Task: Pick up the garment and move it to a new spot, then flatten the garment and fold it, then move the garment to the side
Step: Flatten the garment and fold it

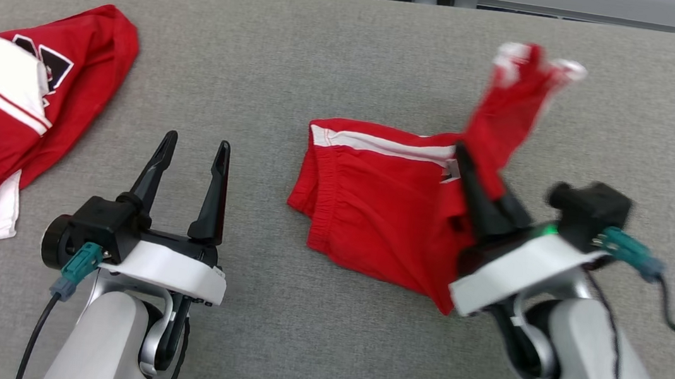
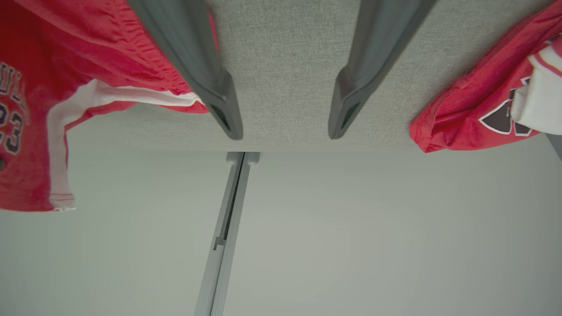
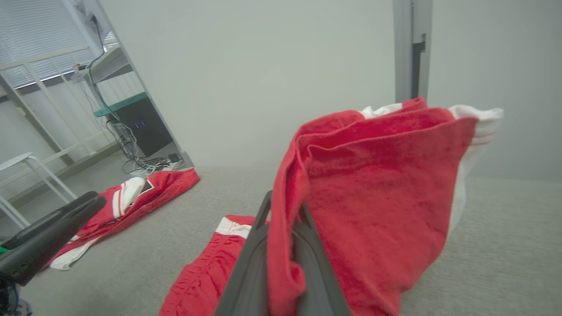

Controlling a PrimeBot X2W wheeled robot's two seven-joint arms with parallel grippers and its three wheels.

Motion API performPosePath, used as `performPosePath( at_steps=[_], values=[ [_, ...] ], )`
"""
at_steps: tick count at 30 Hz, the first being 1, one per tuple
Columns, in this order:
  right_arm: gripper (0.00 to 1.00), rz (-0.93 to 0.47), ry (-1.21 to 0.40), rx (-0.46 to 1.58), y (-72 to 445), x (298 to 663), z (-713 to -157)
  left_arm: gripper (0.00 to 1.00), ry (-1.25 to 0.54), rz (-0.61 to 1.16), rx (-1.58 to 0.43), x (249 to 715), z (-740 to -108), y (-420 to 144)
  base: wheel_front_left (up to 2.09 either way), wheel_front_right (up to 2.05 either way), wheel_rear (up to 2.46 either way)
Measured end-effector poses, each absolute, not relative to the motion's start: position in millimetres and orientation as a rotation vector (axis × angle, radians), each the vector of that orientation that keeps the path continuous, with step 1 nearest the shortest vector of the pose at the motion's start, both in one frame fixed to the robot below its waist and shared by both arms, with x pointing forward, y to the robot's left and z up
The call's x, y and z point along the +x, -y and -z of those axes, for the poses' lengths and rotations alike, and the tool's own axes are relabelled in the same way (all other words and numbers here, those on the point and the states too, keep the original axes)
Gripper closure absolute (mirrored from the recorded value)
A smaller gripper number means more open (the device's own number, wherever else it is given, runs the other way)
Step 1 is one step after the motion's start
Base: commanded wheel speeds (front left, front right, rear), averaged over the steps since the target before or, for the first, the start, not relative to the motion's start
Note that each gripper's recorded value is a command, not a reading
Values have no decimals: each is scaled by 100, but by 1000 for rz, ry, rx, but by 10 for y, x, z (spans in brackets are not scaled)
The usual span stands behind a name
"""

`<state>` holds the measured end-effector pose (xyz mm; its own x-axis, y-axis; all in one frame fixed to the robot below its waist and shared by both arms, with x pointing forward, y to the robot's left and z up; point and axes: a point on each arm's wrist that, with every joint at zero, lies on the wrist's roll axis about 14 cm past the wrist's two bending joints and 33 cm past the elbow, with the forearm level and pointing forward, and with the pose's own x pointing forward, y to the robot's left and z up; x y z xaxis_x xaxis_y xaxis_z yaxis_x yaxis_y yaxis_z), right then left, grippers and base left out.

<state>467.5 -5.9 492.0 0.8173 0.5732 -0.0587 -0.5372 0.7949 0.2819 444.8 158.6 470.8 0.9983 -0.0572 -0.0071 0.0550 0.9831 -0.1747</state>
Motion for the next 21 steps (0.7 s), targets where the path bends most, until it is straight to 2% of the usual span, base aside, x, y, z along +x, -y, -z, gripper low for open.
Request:
performPosePath(
  at_steps=[3,6,11,15,16,17,18,21],
  values=[
    [100,-725,-181,263,-364,4555,-4912,0,-7,38,-177,4444,-4730,-1654,0,0,0],
    [100,-803,-294,239,-614,4388,-4636,0,-10,21,-178,4423,-4718,-1710,0,0,0],
    [100,-855,-421,208,-761,4205,-4257,0,-23,4,-182,4405,-4673,-1755,0,0,0],
    [100,-877,-426,205,-815,4189,-4211,0,-29,1,-182,4416,-4642,-1753,0,0,0],
    [75,-877,-416,204,-812,4199,-4216,0,-31,2,-183,4420,-4636,-1747,0,0,0],
    [18,-876,-406,206,-809,4210,-4230,0,-31,2,-183,4423,-4635,-1742,0,0,0],
    [0,-878,-401,209,-811,4209,-4240,0,-31,4,-184,4426,-4636,-1735,0,0,0],
    [0,-887,-339,255,-848,4225,-4406,0,-30,7,-186,4431,-4640,-1718,0,0,0]
  ],
)
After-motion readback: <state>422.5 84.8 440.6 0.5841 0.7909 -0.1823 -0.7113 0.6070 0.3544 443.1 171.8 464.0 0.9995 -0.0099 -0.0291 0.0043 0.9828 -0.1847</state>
